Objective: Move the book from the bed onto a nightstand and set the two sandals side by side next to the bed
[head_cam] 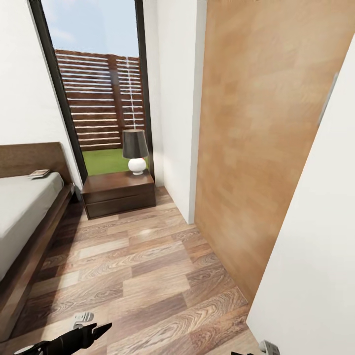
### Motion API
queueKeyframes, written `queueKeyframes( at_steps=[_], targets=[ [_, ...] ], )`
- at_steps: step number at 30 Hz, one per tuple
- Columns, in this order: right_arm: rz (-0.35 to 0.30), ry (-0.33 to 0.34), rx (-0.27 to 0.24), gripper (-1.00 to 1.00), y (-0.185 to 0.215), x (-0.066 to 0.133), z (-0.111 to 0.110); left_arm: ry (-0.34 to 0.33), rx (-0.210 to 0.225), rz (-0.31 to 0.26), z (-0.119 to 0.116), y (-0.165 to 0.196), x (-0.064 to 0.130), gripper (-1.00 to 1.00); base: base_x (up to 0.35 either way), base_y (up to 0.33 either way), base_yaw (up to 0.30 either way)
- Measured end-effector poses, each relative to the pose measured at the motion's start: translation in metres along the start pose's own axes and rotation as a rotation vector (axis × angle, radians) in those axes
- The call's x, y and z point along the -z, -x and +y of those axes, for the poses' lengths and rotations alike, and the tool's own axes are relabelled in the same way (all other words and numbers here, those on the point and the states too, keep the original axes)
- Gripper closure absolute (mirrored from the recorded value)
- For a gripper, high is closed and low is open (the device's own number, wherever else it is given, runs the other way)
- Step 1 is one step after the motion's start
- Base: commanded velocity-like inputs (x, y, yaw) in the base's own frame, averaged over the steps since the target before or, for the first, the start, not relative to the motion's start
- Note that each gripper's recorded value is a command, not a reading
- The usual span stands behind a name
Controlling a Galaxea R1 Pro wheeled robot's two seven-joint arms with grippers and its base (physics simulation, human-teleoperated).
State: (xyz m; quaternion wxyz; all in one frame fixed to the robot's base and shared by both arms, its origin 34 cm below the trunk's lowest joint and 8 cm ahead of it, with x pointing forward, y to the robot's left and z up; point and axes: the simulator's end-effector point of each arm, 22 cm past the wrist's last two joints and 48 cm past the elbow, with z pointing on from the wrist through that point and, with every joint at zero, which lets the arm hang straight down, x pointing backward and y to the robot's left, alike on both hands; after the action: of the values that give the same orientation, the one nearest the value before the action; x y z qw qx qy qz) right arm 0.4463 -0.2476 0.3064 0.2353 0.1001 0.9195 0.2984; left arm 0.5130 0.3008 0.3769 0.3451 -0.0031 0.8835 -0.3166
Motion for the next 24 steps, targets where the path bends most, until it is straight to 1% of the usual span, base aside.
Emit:
queueKeyframes(
  at_steps=[24],
  targets=[
    [-0.002, 0.0, -0.002, -1.0, 0.03, 0.032, 0.031, 0.002, 0.002, 0.001, -0.026, 0.04, 0.022, -1.0, 0.0, 0.0, 0.0]
  ],
)
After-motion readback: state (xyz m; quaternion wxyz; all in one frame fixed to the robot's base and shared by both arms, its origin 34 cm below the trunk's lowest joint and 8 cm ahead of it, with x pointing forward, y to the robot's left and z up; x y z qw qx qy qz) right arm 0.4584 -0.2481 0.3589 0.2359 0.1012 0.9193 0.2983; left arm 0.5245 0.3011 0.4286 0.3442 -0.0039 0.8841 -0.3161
